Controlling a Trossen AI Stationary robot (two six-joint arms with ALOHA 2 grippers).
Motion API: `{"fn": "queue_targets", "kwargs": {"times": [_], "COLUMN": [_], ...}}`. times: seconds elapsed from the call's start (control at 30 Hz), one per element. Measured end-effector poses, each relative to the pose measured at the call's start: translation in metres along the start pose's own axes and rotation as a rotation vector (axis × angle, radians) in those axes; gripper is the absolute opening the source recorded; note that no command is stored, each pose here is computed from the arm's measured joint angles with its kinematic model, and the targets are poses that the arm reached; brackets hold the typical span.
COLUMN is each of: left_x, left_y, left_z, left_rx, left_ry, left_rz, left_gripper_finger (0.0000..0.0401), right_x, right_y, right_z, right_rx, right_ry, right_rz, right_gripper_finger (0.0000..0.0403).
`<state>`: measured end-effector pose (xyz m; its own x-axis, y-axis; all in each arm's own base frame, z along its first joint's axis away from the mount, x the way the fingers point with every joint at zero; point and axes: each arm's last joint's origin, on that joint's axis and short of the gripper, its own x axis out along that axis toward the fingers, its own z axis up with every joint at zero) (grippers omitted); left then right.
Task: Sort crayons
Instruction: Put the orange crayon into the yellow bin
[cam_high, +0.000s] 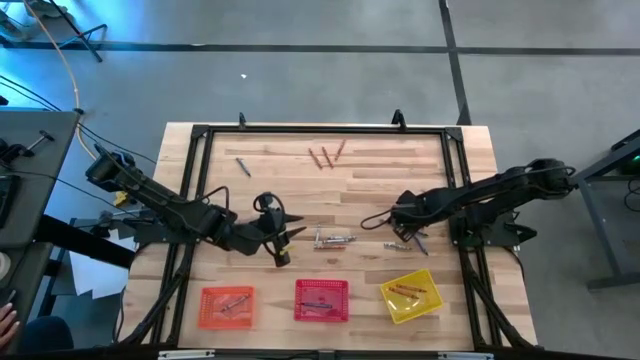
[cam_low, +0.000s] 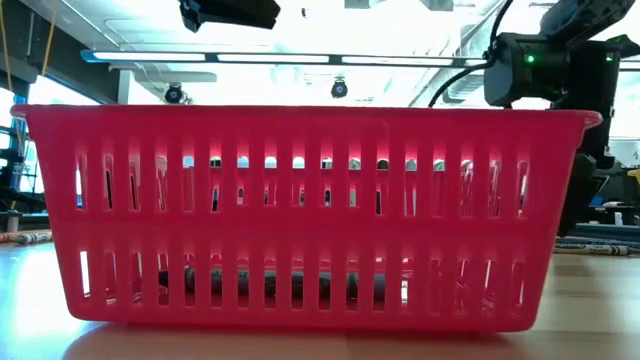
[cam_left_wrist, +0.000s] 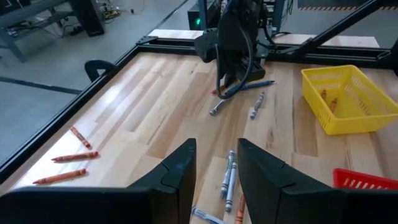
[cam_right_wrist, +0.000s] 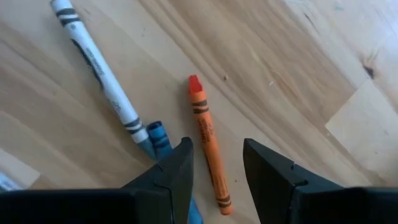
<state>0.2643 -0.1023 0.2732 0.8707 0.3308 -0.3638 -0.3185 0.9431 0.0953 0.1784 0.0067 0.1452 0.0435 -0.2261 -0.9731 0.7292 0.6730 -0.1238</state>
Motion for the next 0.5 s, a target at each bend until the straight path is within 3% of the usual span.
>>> {"fn": "queue_targets", "kwargs": {"times": [0.5], "left_x": [0.0], "left_y": [0.0], "left_z": [0.0], "left_rx": [-0.002], "left_ry": [-0.001], "left_rz": [-0.003], "left_gripper_finger": [0.0102], "right_x": [0.015], "right_y": [-0.001], "right_z": [-0.005], "right_rx": [0.025], "right_ry": [-0.055], "right_rz": [0.042], "right_gripper_finger": [0.0123]}}
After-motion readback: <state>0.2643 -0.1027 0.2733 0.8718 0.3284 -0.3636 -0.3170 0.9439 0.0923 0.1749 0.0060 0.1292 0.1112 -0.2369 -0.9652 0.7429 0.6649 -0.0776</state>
